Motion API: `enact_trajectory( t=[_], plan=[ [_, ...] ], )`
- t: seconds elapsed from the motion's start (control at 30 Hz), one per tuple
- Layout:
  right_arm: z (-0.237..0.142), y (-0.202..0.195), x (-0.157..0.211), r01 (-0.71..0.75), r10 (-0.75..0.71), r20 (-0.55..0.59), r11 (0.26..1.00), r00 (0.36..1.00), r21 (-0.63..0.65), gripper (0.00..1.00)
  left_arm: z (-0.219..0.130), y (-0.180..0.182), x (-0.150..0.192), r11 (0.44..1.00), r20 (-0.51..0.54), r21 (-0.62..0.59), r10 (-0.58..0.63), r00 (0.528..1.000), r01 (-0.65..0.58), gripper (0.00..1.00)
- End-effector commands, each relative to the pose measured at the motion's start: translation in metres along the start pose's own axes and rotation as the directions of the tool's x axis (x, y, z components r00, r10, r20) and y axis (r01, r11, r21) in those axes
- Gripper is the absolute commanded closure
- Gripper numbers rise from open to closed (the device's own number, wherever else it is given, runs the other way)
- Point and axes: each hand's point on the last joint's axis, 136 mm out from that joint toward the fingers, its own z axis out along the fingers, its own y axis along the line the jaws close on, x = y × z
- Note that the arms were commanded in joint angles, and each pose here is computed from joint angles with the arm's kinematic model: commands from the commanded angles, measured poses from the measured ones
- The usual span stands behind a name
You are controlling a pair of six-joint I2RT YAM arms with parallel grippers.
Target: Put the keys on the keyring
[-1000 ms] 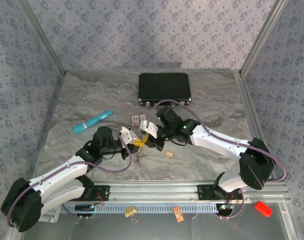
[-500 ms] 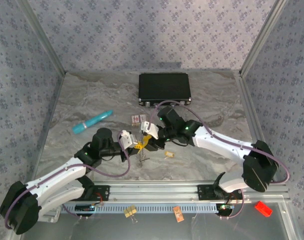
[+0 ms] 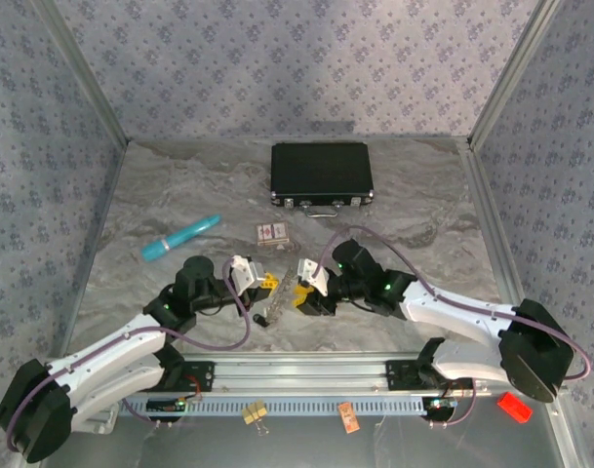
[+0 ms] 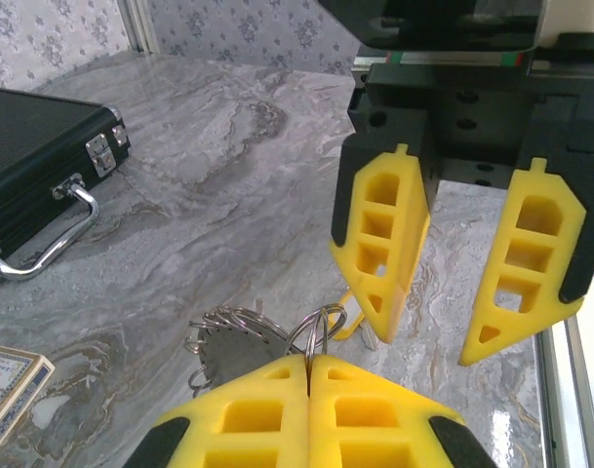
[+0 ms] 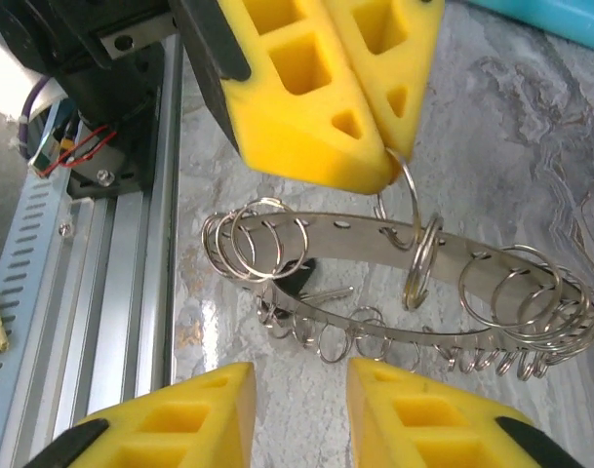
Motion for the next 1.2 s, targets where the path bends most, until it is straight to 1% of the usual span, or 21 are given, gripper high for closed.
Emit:
enact_trajectory(
  t=[0.0,0.1,0.23,0.33,0.4,0.43,0.5,0.53,0.57,0.63,0.87,1.0,1.17],
  plan=[
    [-0.003,-0.006,-0.020,0.033,-0.037,0.089,0.998,0.995,0.045,0.72,-0.001,-0.002,-0.013,1.000,0.059,0.002,0.019,0.998,-0.019,1.00],
    [0.001,-0.008,-0.020,0.037,-0.042,0.101,0.998,0.994,0.048,0.75,0.000,-0.002,-0.012,1.000,0.056,0.006,0.014,0.998,-0.014,1.00],
    [0.003,-0.020,-0.022,0.025,-0.037,0.106,0.994,0.994,0.107,0.75,0.000,-0.002,-0.012,1.000,0.057,0.007,0.014,0.998,-0.014,1.00],
    [-0.001,-0.030,-0.014,0.031,-0.046,0.081,0.983,0.996,0.179,0.75,0.000,-0.002,-0.012,1.000,0.055,0.006,0.015,0.998,-0.016,1.00],
    [-0.004,-0.032,-0.007,0.045,-0.057,0.052,0.978,0.997,0.204,0.75,0.000,-0.002,-0.012,1.000,0.055,0.004,0.020,0.998,-0.020,1.00],
    [-0.007,-0.035,-0.004,0.048,-0.058,0.040,0.974,0.997,0.221,0.75,0.000,-0.002,-0.013,1.000,0.056,0.004,0.020,0.998,-0.020,1.00],
    [-0.010,-0.038,-0.003,0.058,-0.068,0.034,0.968,0.997,0.245,0.67,0.000,-0.002,-0.013,1.000,0.054,0.005,0.021,0.998,-0.021,1.00],
    [-0.011,-0.037,-0.004,0.065,-0.078,0.040,0.966,0.996,0.248,0.64,0.000,-0.002,-0.013,1.000,0.055,0.004,0.020,0.998,-0.021,1.00],
    [-0.012,-0.037,-0.007,0.077,-0.091,0.047,0.965,0.995,0.249,0.62,0.000,-0.002,-0.013,1.000,0.053,0.004,0.019,0.998,-0.019,1.00],
    [-0.012,-0.034,-0.012,0.102,-0.119,0.059,0.965,0.991,0.240,0.61,0.000,-0.002,-0.013,1.000,0.054,0.004,0.019,0.998,-0.020,1.00],
    [-0.004,-0.025,-0.025,0.157,-0.174,0.074,0.970,0.982,0.187,0.60,0.000,-0.002,-0.012,1.000,0.050,0.004,0.018,0.999,-0.018,1.00],
    [0.001,-0.027,-0.030,0.177,-0.193,0.073,0.966,0.978,0.190,0.60,0.000,-0.002,-0.013,1.000,0.050,0.005,0.019,0.999,-0.019,1.00],
    [0.004,-0.030,-0.037,0.195,-0.214,0.080,0.961,0.974,0.197,0.63,0.000,-0.001,-0.012,1.000,0.047,0.003,0.018,0.999,-0.018,1.00]
  ],
)
